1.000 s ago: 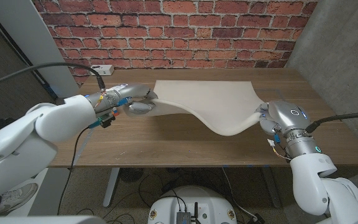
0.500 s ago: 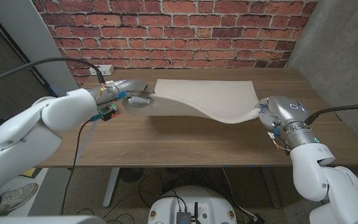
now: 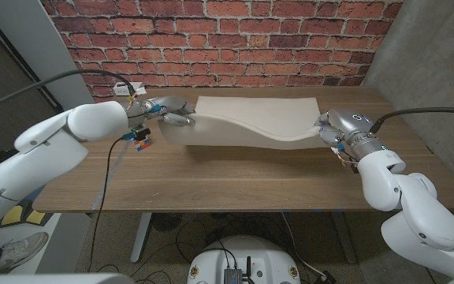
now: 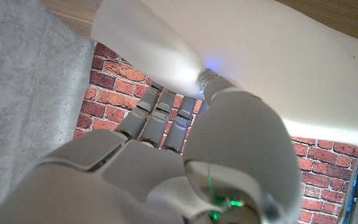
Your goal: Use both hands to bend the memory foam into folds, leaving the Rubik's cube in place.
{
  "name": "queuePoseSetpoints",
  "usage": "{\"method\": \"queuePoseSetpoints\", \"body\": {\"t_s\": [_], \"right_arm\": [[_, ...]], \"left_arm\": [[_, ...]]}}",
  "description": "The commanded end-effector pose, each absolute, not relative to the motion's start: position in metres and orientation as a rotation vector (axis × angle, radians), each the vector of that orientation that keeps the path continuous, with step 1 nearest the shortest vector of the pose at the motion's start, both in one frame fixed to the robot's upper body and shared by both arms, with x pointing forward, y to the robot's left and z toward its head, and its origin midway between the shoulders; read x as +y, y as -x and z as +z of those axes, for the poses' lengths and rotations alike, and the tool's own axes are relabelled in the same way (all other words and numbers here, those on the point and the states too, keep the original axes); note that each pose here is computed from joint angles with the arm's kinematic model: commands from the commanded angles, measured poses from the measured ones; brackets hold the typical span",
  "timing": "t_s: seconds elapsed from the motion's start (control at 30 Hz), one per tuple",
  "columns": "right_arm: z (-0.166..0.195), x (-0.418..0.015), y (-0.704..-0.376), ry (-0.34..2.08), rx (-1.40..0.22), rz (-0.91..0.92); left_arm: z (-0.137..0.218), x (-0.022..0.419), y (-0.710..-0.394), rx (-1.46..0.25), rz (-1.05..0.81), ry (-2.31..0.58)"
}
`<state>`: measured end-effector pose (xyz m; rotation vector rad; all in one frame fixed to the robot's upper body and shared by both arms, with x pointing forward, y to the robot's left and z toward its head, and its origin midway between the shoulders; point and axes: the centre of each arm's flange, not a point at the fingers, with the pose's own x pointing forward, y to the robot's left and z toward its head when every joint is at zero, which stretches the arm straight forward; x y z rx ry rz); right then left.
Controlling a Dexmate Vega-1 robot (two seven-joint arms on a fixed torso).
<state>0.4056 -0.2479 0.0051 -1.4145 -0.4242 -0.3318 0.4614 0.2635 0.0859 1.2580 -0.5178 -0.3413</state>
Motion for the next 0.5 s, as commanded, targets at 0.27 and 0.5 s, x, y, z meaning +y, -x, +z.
{"method": "queuePoseSetpoints", "body": {"t_s": [0.27, 0.5], "right_arm": [[0.042, -0.249, -0.452, 1.479, -0.421, -0.248], [0.050, -0.250, -0.458, 1.490, -0.432, -0.256]], "left_arm": [[0.108, 0.264, -0.514, -0.439, -0.458, -1.155], [0.112, 0.261, -0.518, -0.448, -0.452, -1.152]]}}
